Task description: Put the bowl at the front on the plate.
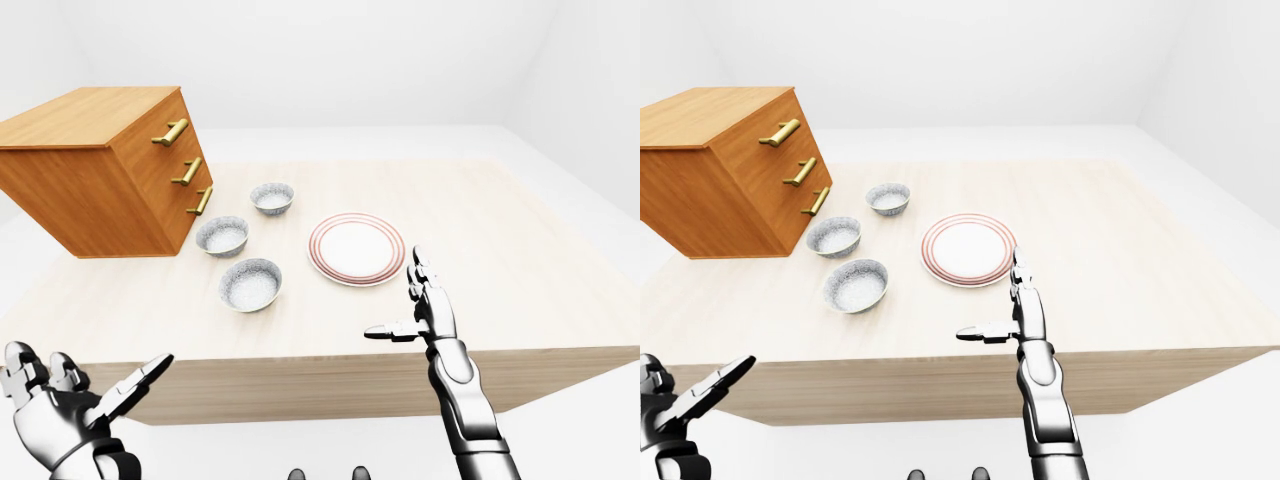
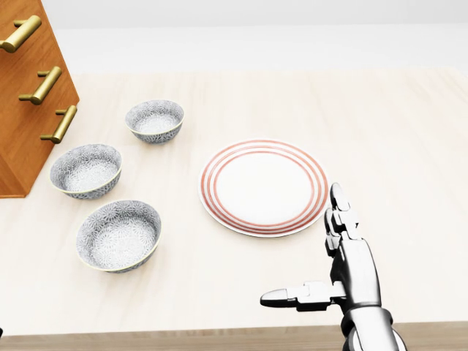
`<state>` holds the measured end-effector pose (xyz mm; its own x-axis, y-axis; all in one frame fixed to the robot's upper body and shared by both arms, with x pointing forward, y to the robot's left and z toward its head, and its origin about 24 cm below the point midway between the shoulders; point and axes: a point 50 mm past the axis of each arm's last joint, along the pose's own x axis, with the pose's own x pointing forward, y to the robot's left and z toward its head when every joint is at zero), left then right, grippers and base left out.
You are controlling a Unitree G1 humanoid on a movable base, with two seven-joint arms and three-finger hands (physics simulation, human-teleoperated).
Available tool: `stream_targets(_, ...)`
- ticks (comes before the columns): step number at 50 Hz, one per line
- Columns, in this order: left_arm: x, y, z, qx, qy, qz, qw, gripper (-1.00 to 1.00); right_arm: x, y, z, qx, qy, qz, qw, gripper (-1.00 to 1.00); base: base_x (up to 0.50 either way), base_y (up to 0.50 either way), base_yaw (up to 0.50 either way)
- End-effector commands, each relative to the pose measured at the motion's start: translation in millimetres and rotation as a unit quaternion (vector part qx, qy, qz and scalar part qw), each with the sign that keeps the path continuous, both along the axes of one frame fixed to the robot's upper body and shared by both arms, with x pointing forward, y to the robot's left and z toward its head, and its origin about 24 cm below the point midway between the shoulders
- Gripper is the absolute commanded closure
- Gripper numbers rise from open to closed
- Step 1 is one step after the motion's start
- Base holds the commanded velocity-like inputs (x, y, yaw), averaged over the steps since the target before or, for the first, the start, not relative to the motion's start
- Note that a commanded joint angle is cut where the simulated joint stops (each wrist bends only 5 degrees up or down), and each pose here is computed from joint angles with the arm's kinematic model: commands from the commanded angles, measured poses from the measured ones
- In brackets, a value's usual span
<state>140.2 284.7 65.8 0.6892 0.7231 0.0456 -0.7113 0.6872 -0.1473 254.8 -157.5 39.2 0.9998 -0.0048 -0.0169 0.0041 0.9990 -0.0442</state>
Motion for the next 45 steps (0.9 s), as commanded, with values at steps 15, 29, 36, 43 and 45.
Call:
stream_targets(15, -42.3, 29, -21, -0.004, 0.044, 0.128, 0.991, -1.00, 0, -6, -1, -0.016, 0.009, -0.034, 0.999, -1.00, 0.00, 0.00, 0.00)
stream_targets(29, -41.5, 26, -22, 0.016, 0.039, 0.123, 0.992, -1.00, 0, -5, -3, -0.009, 0.020, -0.027, 0.999, -1.00, 0.00, 0.00, 0.00)
stream_targets(36, -41.5, 26, -22, 0.016, 0.038, 0.123, 0.992, -1.00, 0, -5, -3, -0.009, 0.020, -0.027, 0.999, -1.00, 0.00, 0.00, 0.00)
stream_targets(43, -41.5, 26, -22, 0.016, 0.038, 0.123, 0.992, -1.00, 0, -5, -3, -0.009, 0.020, -0.027, 0.999, -1.00, 0.00, 0.00, 0.00)
stream_targets(45, -41.5, 26, -22, 0.016, 0.038, 0.123, 0.992, -1.00, 0, -5, -3, -0.009, 0.020, -0.027, 0.999, -1.00, 0.00, 0.00, 0.00)
